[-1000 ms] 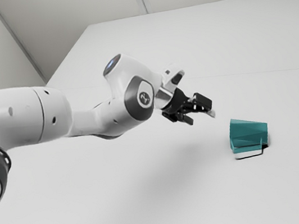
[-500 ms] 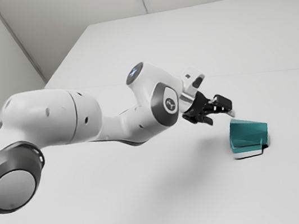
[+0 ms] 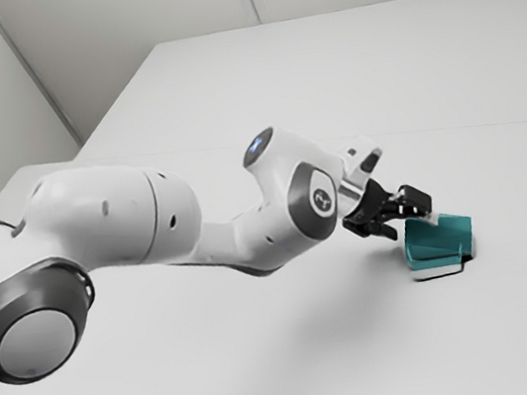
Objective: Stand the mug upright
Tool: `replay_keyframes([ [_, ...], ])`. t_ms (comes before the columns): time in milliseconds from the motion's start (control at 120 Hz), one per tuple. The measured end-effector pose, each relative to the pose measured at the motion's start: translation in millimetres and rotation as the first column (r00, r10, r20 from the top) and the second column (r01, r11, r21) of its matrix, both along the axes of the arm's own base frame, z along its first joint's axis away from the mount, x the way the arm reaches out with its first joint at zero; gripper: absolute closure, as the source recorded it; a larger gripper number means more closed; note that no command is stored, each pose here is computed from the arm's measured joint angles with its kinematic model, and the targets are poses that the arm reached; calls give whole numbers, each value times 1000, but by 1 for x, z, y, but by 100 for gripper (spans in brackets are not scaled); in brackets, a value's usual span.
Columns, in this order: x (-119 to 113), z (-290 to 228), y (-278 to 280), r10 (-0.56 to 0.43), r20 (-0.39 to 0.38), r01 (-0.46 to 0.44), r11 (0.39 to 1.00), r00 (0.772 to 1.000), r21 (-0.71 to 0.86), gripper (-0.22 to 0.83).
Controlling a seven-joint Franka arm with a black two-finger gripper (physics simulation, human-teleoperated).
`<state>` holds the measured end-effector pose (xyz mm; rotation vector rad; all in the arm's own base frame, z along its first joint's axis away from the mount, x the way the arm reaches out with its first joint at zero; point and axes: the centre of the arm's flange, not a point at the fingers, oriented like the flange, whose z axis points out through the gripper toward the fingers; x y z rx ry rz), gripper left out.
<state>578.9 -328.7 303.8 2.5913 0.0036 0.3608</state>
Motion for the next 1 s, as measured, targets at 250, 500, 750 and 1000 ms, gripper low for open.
replay_keyframes([
  [250,-4,-6,-13,-5,24,5,1000,1000,6,11],
  [500,-3,3,-23,-15,67,15,1000,998,7,29],
  [750,6,25,-33,-25,120,26,1000,992,-11,40],
  [1000,6,28,-42,-48,138,49,999,989,-5,65],
])
